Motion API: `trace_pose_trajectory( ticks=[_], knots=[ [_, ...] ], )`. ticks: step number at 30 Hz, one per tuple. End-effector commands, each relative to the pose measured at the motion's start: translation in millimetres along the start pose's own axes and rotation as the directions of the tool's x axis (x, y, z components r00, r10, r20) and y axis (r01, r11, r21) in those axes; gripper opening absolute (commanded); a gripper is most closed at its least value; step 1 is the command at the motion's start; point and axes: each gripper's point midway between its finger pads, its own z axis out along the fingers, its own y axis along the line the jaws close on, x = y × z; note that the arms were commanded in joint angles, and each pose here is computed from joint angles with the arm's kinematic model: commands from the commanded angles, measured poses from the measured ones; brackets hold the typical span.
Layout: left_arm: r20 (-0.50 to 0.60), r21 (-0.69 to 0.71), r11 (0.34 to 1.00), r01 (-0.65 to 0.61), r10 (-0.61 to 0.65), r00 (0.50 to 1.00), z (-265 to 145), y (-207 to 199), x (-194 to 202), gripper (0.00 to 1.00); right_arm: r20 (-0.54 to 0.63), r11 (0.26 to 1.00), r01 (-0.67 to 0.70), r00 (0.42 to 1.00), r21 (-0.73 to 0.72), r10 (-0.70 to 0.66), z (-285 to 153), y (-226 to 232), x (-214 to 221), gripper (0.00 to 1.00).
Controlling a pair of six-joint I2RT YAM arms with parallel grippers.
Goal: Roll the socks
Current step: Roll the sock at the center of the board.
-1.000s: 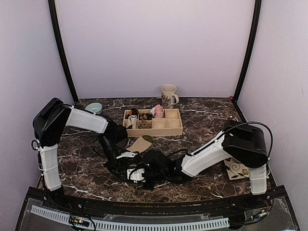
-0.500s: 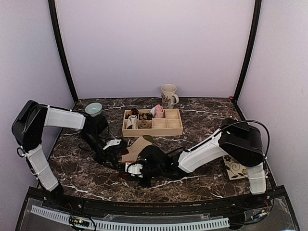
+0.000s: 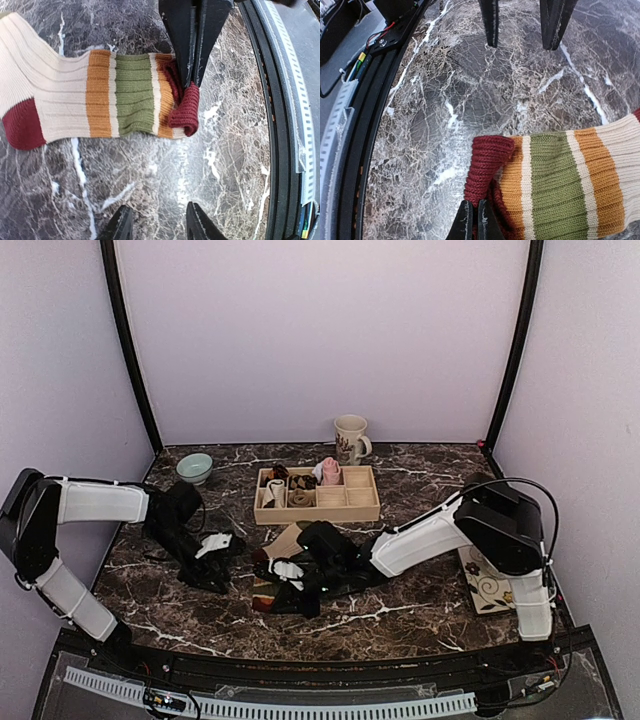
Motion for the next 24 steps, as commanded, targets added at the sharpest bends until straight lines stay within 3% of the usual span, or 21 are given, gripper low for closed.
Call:
trace_pose_trajectory(
  ticks=[1,11,24],
  knots=[
    [0.016,-0.031,0.997,-0.067,0.067,0.998,-1,-4,-10,0.4,-0.254,0.952,-0.306,0.923,-0.024,0.29,3,-1,83,0.0],
    [-0.048,-0.028,0.981,-0.194,0.192,0.98,35,-15,-33,0.42,-0.308,0.85,-0.526,0.809,0.001,0.501,9,-15,110,0.0],
    [-0.033,-0.013,0.969,-0.246,0.246,0.969,58,-10,-54,0.42,-0.289,0.814,-0.579,0.774,0.038,0.564,11,-29,115,0.0]
  ],
)
